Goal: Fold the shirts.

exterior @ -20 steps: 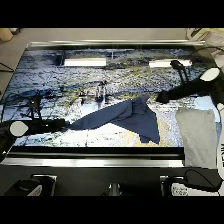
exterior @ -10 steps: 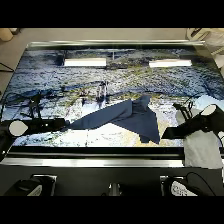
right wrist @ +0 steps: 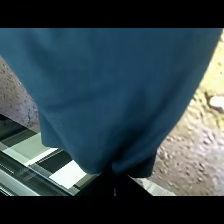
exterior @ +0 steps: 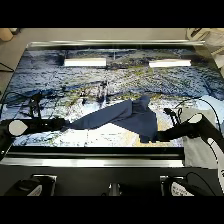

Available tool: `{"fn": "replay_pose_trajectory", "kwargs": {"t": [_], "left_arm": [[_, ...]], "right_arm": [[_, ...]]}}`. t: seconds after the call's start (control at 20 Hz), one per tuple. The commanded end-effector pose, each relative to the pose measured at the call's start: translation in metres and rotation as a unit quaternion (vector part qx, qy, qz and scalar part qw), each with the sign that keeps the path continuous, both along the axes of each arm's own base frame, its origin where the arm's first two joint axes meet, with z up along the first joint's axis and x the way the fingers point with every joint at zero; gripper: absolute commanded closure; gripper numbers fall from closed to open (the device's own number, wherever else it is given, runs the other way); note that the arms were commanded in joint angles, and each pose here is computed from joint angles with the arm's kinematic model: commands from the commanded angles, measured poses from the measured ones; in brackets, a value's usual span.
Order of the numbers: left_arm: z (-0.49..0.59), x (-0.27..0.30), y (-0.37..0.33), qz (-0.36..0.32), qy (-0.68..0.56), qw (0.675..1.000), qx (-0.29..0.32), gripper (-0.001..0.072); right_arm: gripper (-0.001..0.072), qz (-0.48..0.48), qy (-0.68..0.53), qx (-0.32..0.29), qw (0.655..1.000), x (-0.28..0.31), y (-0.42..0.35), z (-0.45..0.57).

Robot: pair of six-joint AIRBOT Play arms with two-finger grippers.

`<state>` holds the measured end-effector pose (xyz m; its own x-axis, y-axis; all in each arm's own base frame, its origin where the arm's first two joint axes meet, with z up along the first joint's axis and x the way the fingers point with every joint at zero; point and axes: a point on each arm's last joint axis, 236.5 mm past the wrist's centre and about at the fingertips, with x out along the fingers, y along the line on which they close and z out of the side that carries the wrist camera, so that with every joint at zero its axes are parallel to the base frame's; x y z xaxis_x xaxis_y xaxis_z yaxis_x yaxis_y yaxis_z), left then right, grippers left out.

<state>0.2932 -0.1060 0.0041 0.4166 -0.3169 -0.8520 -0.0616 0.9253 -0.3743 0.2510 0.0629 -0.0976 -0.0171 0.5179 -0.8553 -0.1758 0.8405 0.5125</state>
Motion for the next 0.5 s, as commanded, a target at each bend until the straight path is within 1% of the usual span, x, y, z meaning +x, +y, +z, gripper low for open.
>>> {"fn": "replay_pose_trajectory", "kwargs": {"t": [0.0, 0.05, 0.1, 0.15, 0.2, 0.25, 0.3, 0.35, 0.4, 0.45], "left_arm": [[0.039, 0.02, -0.002, -0.03, -0.066, 0.997, 0.01, 0.068], [0.077, 0.036, -0.004, -0.047, -0.128, 0.991, 0.018, 0.068], [0.128, 0.051, -0.004, -0.057, -0.204, 0.977, 0.024, 0.0681], [0.199, 0.063, -0.001, -0.049, -0.297, 0.953, 0.025, 0.068], [0.28, 0.067, 0.007, -0.025, -0.392, 0.92, 0.017, 0.0681], [0.354, 0.059, 0.022, 0.0, -0.471, 0.882, 0.018, 0.0681], [0.424, 0.042, 0.043, 0.033, -0.537, 0.842, 0.028, 0.0683], [0.473, 0.022, 0.068, 0.072, -0.576, 0.813, 0.045, 0.0683], [0.505, 0.001, 0.094, 0.116, -0.593, 0.794, 0.063, 0.0683], [0.518, -0.019, 0.124, 0.172, -0.585, 0.789, 0.08, 0.0683]], "right_arm": [[0.0693, 0.033, -0.064, 0.024, 0.997, 0.024, 0.015, 0.028], [0.0695, 0.049, -0.109, 0.019, 0.993, 0.04, 0.014, 0.056], [0.0695, 0.052, -0.167, 0.004, 0.985, 0.062, 0.009, 0.091], [0.0695, 0.051, -0.248, -0.019, 0.967, 0.087, 0.003, 0.142], [0.0695, 0.046, -0.344, -0.047, 0.937, 0.11, -0.003, 0.21], [0.0695, 0.038, -0.437, -0.081, 0.895, 0.122, -0.01, 0.283], [0.0695, 0.02, -0.537, -0.129, 0.833, 0.123, -0.022, 0.369], [0.0695, -0.009, -0.619, -0.176, 0.765, 0.11, -0.035, 0.45], [0.0695, -0.05, -0.684, -0.223, 0.692, 0.081, -0.051, 0.526], [0.0695, -0.092, -0.725, -0.253, 0.634, 0.047, -0.064, 0.582]]}}
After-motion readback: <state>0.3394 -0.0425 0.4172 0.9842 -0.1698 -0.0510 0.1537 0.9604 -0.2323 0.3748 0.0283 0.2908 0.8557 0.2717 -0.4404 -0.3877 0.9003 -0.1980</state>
